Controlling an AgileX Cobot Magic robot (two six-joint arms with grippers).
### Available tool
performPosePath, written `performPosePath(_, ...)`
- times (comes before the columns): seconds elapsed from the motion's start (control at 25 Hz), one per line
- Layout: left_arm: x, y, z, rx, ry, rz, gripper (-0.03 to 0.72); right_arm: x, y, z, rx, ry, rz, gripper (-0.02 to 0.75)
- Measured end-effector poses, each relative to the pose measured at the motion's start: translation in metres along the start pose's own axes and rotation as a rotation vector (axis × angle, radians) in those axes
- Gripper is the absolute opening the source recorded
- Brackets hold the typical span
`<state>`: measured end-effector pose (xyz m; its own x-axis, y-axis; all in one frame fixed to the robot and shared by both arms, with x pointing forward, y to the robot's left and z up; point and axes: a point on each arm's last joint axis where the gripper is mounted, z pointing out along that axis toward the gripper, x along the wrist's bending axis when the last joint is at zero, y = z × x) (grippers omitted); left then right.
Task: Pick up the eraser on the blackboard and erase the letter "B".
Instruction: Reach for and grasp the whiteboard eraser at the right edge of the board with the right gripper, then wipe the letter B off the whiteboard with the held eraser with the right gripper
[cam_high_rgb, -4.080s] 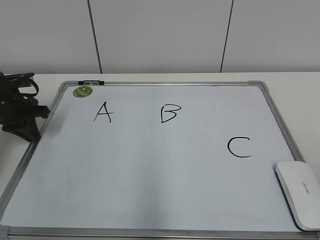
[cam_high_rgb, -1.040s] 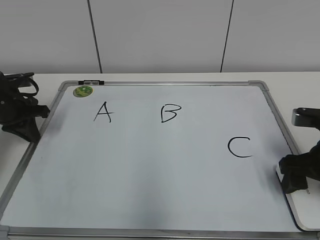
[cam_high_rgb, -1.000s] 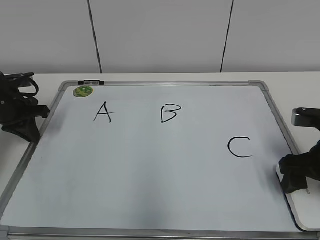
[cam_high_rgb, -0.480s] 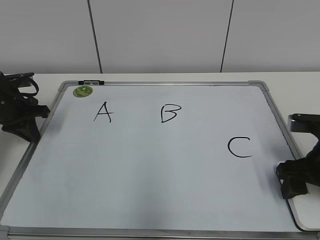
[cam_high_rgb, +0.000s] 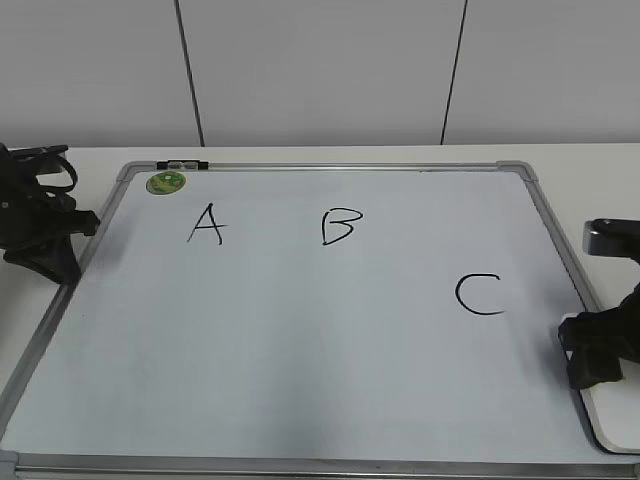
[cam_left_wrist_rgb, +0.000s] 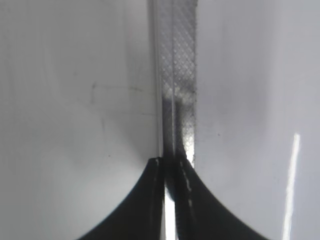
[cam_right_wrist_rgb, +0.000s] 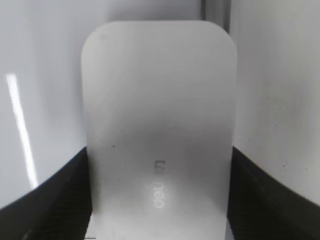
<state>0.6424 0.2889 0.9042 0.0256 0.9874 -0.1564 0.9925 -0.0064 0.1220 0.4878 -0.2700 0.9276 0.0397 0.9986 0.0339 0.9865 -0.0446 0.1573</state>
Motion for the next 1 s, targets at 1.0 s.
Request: performPosePath(1.0, 0.000, 0.000, 0.000, 0.001, 0.000, 0.000, 0.011, 0.047, 0.067, -0.107, -0.118, 0.039, -0.173, 0.547)
